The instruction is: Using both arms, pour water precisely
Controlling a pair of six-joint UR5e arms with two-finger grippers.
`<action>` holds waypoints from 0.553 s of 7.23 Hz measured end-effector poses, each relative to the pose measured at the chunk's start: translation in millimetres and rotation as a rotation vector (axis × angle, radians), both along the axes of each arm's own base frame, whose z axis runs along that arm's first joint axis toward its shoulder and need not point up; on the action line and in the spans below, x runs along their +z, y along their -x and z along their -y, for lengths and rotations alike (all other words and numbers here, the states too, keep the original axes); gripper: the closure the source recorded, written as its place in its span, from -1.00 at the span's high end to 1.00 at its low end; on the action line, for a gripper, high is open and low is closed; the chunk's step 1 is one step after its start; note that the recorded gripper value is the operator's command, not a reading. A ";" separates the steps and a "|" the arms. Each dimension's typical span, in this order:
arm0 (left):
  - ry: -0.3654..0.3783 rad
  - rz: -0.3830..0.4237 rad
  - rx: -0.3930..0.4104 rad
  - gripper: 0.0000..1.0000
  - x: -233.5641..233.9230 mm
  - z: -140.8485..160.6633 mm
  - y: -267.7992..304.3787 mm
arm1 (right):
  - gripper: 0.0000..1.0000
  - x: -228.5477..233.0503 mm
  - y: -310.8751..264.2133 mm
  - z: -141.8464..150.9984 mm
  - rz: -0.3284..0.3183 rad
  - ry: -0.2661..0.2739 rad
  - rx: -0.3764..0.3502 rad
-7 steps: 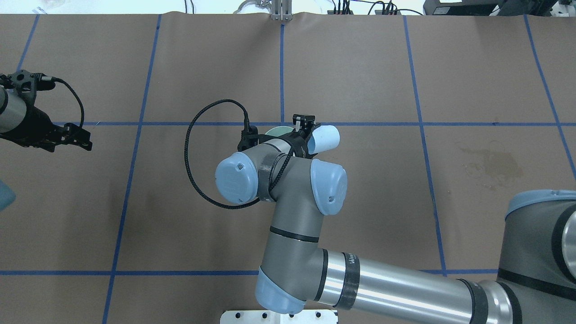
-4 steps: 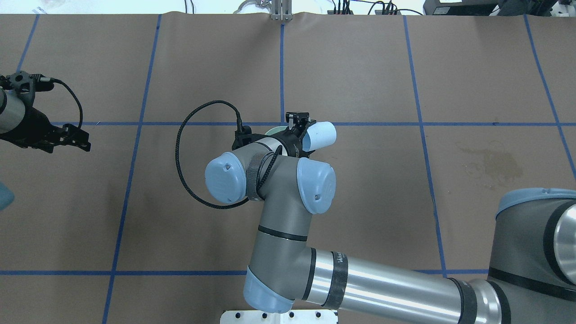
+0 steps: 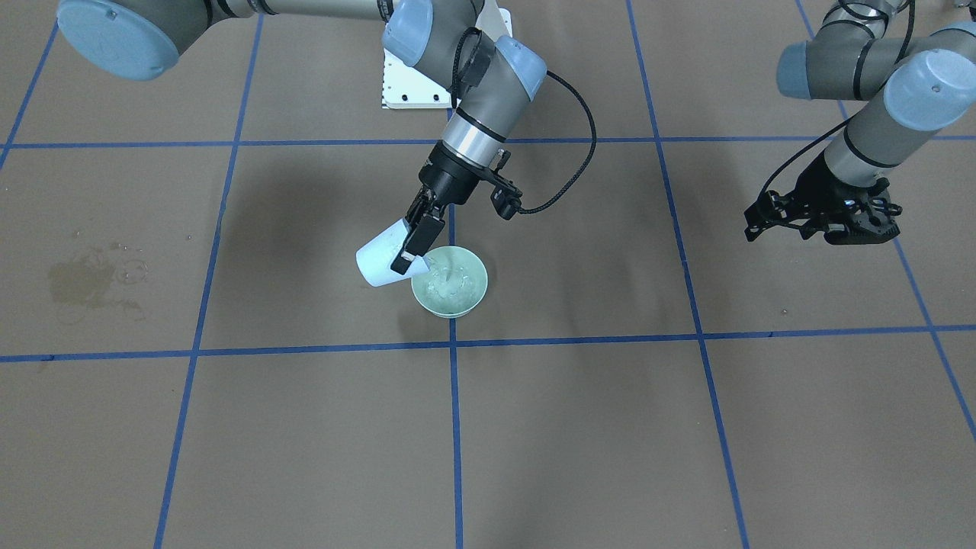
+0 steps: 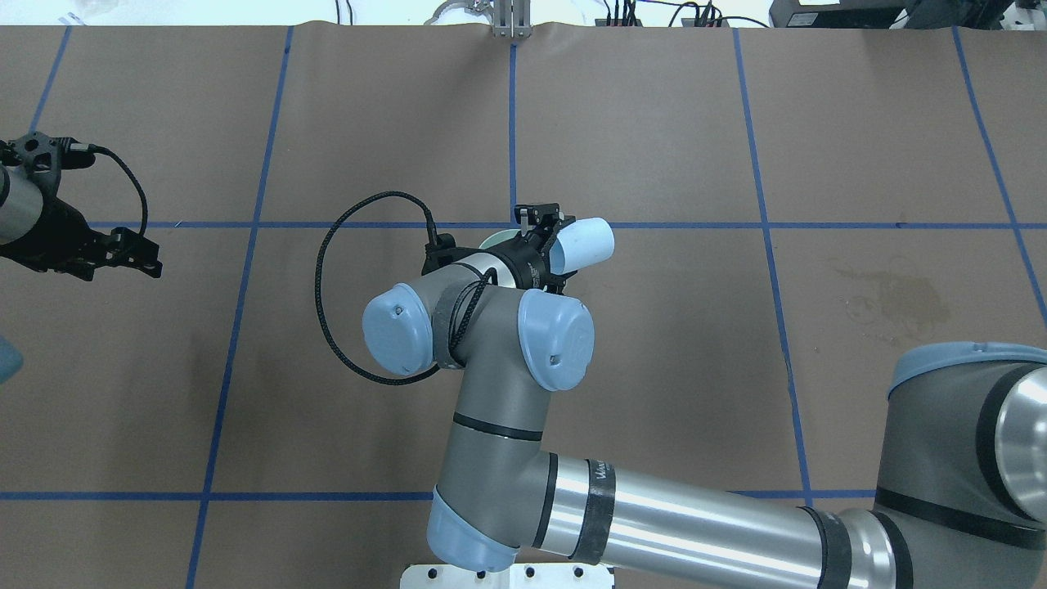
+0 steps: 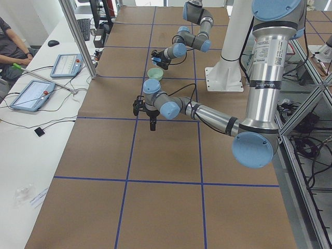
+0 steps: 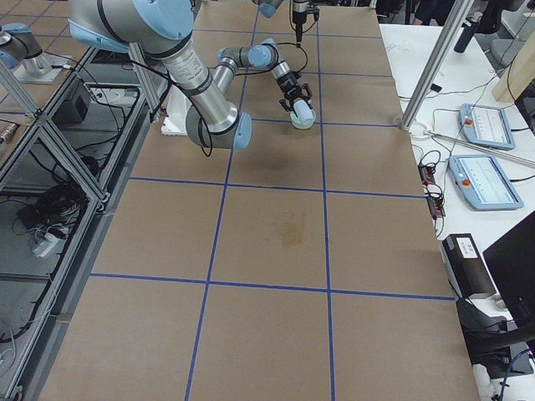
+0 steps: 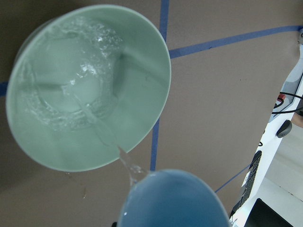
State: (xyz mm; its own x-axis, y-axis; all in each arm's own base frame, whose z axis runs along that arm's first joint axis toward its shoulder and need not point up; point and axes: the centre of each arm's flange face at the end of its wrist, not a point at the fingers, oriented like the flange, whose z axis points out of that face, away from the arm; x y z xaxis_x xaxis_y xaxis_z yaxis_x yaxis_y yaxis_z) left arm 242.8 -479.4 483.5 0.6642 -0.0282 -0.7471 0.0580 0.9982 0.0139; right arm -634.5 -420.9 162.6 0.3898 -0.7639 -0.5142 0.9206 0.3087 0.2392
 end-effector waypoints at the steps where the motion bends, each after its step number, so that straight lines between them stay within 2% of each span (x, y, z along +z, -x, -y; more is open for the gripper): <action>1: 0.005 0.003 0.000 1.00 3.3 0.5 -0.4 | -0.19 -0.3 3.1 -1.3 -0.018 -0.007 -0.002; 4: -0.020 -0.020 0.001 1.00 33.4 7.2 -5.4 | -0.19 0.9 7.2 -3.6 -0.048 -0.025 -0.004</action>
State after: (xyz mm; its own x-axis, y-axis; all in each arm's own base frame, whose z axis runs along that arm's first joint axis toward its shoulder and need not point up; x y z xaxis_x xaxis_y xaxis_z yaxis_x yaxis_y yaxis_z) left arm 248.2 -486.6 516.9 0.6490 -0.0123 -0.7607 0.0575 0.9978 0.0330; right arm -641.7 -417.3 163.5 0.3613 -0.7521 -0.5512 0.9324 0.2999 0.2018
